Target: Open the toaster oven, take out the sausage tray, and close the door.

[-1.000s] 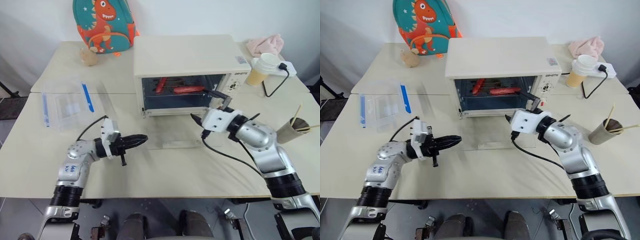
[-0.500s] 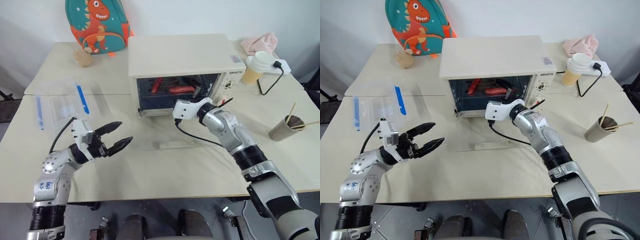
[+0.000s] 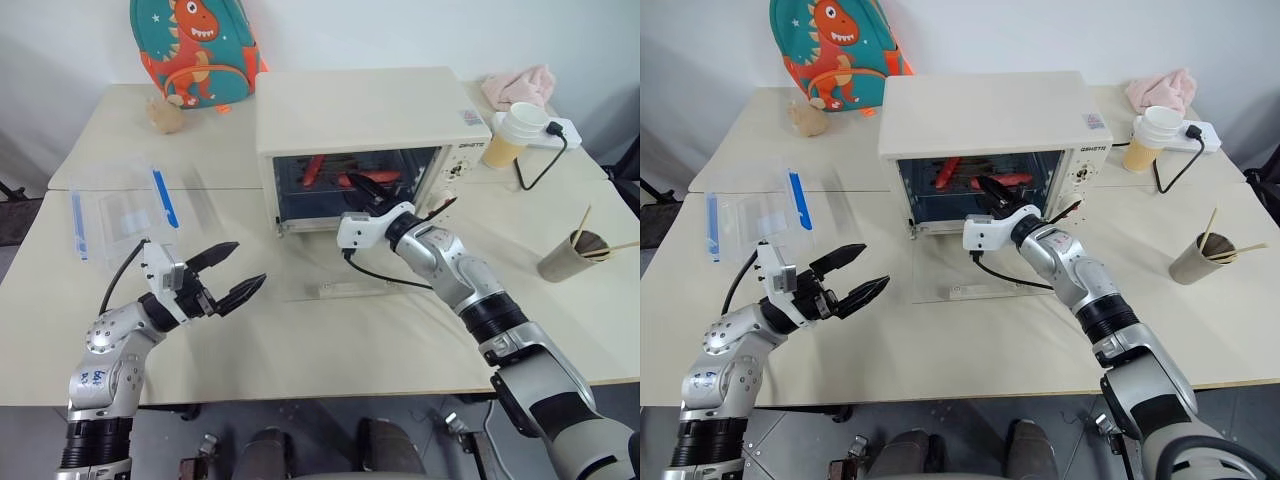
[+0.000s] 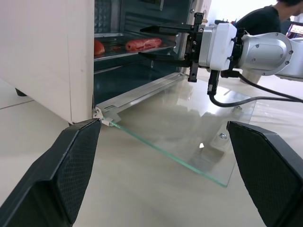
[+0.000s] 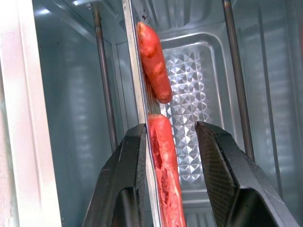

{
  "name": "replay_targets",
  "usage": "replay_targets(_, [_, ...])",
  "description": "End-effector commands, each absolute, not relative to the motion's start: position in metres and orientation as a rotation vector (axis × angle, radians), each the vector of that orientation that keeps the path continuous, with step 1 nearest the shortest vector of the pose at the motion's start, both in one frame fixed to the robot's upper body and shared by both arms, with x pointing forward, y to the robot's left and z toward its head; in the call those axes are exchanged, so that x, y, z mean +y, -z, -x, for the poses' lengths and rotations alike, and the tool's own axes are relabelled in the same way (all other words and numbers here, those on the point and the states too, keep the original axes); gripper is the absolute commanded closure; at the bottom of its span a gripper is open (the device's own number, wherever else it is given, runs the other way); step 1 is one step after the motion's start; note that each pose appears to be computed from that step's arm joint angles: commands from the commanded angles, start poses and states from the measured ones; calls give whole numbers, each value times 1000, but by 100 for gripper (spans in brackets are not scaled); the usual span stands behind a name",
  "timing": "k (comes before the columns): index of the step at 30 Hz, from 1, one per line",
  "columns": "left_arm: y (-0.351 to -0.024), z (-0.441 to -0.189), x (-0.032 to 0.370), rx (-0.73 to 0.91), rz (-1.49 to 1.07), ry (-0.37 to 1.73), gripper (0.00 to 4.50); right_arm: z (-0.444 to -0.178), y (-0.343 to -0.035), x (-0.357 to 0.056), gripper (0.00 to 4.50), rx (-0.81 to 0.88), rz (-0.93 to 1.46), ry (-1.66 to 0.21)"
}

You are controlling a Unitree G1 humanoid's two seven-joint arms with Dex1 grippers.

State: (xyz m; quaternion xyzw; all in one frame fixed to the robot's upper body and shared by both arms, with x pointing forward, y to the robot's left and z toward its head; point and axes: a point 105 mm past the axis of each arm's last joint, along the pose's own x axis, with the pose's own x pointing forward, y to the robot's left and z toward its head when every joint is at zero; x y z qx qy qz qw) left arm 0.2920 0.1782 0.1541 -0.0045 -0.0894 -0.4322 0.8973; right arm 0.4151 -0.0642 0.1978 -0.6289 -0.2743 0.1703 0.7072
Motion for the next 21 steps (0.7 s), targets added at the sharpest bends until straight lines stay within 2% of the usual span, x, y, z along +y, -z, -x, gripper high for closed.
replay_targets(1, [-165,-291,177,-240,7,907,0,-413,-207,-62,283,-635,1407,-352])
replay_targets(4, [-165,-291,176,-242,6,908,0,-414,-205,-65,283,-627,1419,-347])
replay_targets(7, [-165,-292,176,-243,6,908,0,-412,-208,-66,336,-648,1425,-325])
replay_targets(9, [-165,-293,177,-244,6,908,0,-412,-208,-67,408,-648,1428,-325])
replay_targets(11, [-166,-293,177,-244,7,909,0,-411,-206,-67,447,-645,1432,-328])
replay_targets(21, [-165,-296,173,-241,12,925,0,-410,-209,-70,447,-633,1425,-321])
